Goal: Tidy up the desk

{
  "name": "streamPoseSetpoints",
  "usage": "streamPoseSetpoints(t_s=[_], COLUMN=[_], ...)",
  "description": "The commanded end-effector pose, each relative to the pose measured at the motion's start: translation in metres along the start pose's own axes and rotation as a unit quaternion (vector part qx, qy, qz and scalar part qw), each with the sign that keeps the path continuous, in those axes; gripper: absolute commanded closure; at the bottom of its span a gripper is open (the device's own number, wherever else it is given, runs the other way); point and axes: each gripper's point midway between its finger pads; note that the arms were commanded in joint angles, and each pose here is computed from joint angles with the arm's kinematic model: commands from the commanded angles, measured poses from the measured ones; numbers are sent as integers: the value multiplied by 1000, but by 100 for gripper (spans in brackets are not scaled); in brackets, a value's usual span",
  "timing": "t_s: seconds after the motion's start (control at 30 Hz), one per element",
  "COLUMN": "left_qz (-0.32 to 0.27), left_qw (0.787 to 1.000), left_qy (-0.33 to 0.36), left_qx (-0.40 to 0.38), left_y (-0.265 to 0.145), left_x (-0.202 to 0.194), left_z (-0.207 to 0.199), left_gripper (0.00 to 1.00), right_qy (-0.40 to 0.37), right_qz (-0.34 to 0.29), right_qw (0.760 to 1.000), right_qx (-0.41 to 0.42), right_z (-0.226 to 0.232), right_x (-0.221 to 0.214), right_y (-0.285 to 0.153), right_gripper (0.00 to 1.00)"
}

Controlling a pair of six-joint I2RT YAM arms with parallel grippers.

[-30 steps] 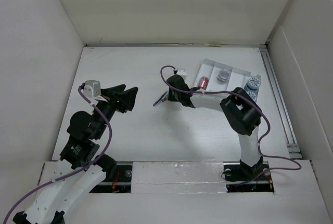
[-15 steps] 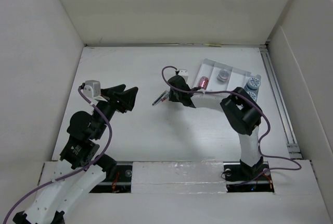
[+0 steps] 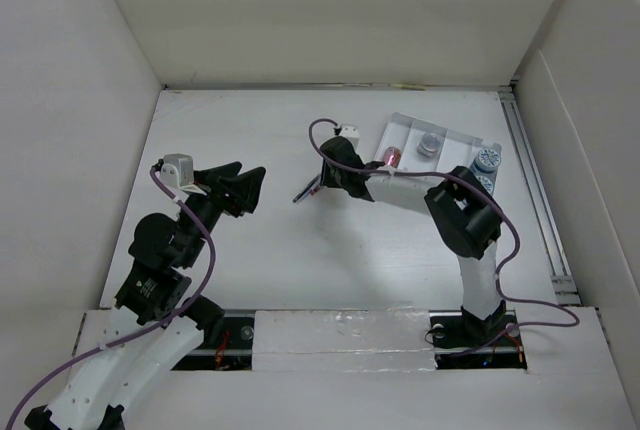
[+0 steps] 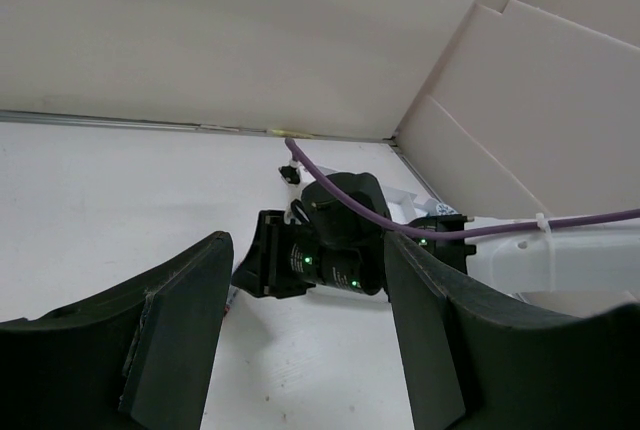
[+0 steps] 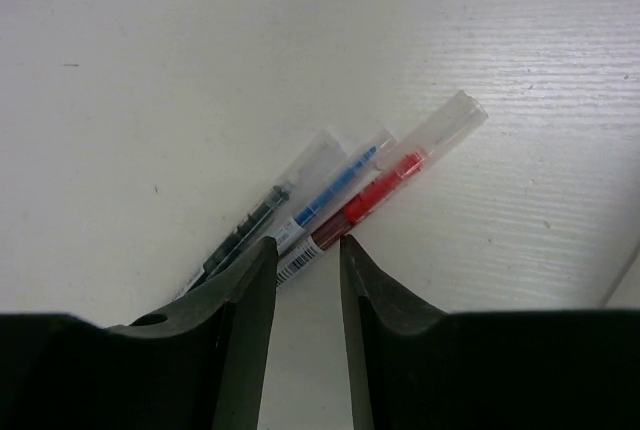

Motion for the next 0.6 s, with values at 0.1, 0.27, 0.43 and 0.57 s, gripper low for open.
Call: streamPoseSetpoints(t_s=[0.1, 0.27, 0.43, 0.57], left_qz=[-24, -25, -23, -23], left_qw=[1000, 1000, 1000, 1000], left_qy=[-4, -4, -4, -4], left_qx=[-11, -9, -11, -11], left_y=[1, 0, 1, 1], left_x=[11, 12, 11, 11], left_z=[-5, -4, -5, -5], left_gripper=[42, 42, 42, 42], right_qy=[2, -12, -11, -13], right_qz=[-15, -3, -4, -2], right_qw=[1000, 999, 999, 999], right_qx=[-16, -44, -44, -49], right_z=[2, -9, -15, -21], right_x=[6, -1, -3, -4], right_y=[13, 19, 13, 7], right_gripper=[64, 65, 66, 67])
Point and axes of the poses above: each gripper's point midway between its finger pads, its own y axis out along the fingers, its own z axis along the line the jaws close on, x = y × z, and after that the axes turned 15 degrees about y, right-handed
